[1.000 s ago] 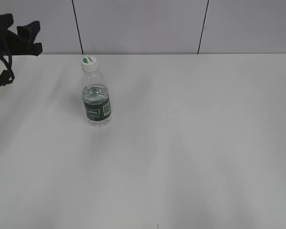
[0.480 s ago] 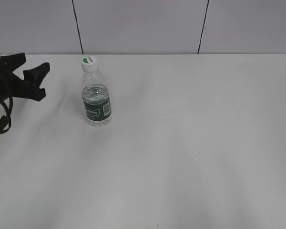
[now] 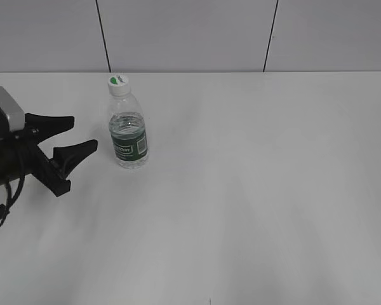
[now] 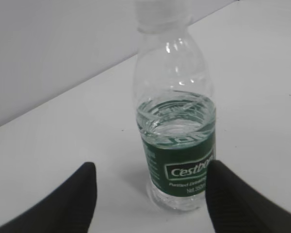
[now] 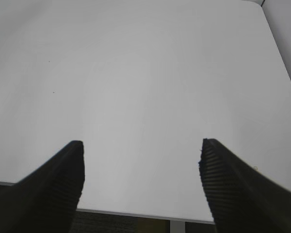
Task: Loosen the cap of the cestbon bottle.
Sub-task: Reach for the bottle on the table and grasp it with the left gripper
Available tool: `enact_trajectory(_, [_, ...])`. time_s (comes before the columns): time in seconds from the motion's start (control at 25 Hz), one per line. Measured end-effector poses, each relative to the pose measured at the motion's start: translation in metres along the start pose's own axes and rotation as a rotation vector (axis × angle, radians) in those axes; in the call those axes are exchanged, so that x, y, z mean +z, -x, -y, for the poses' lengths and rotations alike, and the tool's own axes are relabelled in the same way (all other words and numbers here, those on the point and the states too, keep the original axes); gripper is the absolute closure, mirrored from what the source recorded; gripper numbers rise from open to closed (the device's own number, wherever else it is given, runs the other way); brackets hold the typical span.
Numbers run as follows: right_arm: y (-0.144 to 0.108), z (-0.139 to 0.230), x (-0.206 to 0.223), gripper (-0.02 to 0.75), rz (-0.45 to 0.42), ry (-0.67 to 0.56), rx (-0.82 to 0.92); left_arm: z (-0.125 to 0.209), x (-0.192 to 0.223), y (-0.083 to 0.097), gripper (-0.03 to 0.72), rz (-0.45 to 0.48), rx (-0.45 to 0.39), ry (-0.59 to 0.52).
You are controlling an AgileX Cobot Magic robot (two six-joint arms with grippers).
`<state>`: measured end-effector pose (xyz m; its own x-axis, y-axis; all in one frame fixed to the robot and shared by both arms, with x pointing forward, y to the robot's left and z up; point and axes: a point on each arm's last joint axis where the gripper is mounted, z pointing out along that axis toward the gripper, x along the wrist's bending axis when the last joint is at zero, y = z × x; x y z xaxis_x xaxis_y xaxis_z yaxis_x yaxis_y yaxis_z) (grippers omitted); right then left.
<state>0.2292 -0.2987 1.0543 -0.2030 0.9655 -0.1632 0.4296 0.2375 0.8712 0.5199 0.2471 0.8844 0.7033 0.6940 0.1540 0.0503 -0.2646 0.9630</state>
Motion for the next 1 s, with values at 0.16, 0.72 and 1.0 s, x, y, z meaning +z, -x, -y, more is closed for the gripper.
enact_trajectory(0.16, [0.0,0.0,0.0,0.173,0.0,0.0,0.0,0.0,0.0,0.003,0.249,0.031,0.011,-0.001])
enact_trajectory(0.72, [0.0,0.0,0.0,0.173,0.0,0.0,0.001,0.001,-0.001,0.008,0.249,0.072,-0.069,-0.009])
enact_trajectory(1.0, [0.0,0.0,0.0,0.173,0.0,0.0,0.001,0.001,0.003,0.011,0.186,0.054,-0.102,-0.007])
